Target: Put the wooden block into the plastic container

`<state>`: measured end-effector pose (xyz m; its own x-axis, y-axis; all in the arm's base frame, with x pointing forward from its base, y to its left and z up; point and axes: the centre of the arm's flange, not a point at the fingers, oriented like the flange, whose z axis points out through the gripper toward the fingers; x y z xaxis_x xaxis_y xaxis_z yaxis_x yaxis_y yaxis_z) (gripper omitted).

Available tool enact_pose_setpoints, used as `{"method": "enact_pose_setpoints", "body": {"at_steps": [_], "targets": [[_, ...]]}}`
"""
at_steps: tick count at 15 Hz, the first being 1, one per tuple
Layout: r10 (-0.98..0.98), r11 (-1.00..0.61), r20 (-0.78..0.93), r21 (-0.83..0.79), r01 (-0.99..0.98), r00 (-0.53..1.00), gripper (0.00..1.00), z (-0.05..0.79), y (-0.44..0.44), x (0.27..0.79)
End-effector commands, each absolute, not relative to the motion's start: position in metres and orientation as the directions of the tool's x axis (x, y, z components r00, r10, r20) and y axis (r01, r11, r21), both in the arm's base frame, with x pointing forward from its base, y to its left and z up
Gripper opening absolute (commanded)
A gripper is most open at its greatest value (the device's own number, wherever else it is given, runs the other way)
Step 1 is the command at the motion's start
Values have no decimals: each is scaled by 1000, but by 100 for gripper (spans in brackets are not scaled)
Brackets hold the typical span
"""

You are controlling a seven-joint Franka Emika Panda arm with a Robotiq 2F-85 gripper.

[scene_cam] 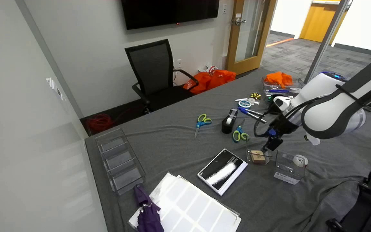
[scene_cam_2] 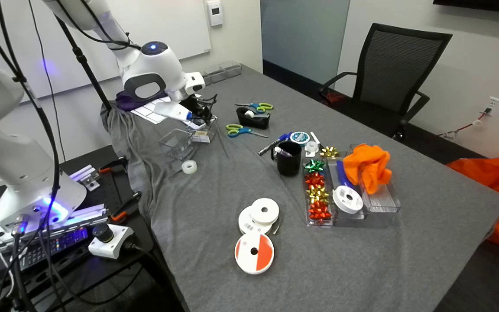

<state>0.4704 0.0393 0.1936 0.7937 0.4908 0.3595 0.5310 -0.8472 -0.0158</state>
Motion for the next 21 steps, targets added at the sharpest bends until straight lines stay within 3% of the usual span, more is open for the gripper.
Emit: {"method": "enact_pose_setpoints", "body": {"at_steps": [1,21], "targets": [[496,-835,394,-27,549,774,100,217,30,454],[785,-616,1,106,781,619,100,257,-70,393]]}}
